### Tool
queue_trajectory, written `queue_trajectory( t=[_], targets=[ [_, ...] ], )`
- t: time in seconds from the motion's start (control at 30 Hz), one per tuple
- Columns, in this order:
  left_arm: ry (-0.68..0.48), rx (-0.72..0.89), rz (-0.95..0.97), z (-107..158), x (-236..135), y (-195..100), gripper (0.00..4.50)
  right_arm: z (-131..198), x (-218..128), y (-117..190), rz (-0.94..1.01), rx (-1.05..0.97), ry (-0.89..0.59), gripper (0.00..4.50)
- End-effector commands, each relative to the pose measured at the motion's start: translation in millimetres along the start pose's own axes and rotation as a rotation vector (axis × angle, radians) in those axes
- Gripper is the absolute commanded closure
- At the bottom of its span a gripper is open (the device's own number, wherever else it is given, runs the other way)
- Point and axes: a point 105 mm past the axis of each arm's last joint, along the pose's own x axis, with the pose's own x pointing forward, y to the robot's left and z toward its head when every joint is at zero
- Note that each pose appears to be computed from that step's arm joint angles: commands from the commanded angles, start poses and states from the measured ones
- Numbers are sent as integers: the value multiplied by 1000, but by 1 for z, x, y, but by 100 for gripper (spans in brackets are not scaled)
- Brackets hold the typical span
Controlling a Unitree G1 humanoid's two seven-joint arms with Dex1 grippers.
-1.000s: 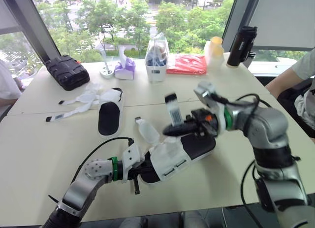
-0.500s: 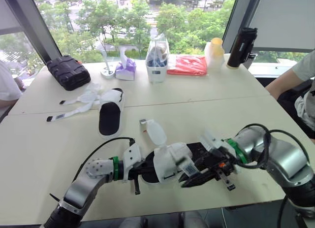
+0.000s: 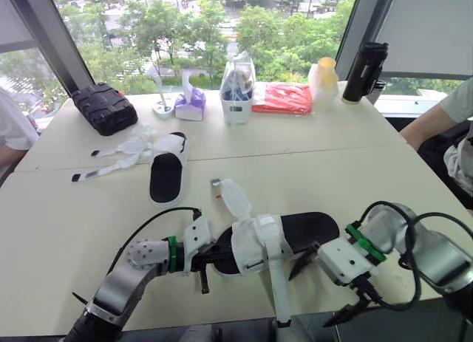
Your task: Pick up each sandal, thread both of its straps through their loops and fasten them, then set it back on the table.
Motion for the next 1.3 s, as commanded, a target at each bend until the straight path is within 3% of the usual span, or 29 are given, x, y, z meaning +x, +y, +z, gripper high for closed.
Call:
queue_trajectory(
  t=[0.03,0.2,0.5,0.7,1.13,1.23,1.3],
  targets=[
    [29,-11,-34,-7,2,-12,450,11,-22,-1,-63,68,-72,4],
    [28,66,-38,-5,4,-15,450,11,-29,3,-93,352,-200,4],
    [13,109,-48,-5,7,-32,450,-13,18,4,-112,826,-391,4],
    [7,120,-31,-2,6,-32,450,0,30,-5,-116,923,-489,4],
    [-9,141,26,5,6,-18,450,10,54,-13,-108,989,-537,4],
    [-12,141,35,7,5,-15,450,8,55,-12,-107,1001,-533,89],
    [-11,143,37,7,5,-14,450,8,55,-11,-105,1003,-533,190]
  ],
)
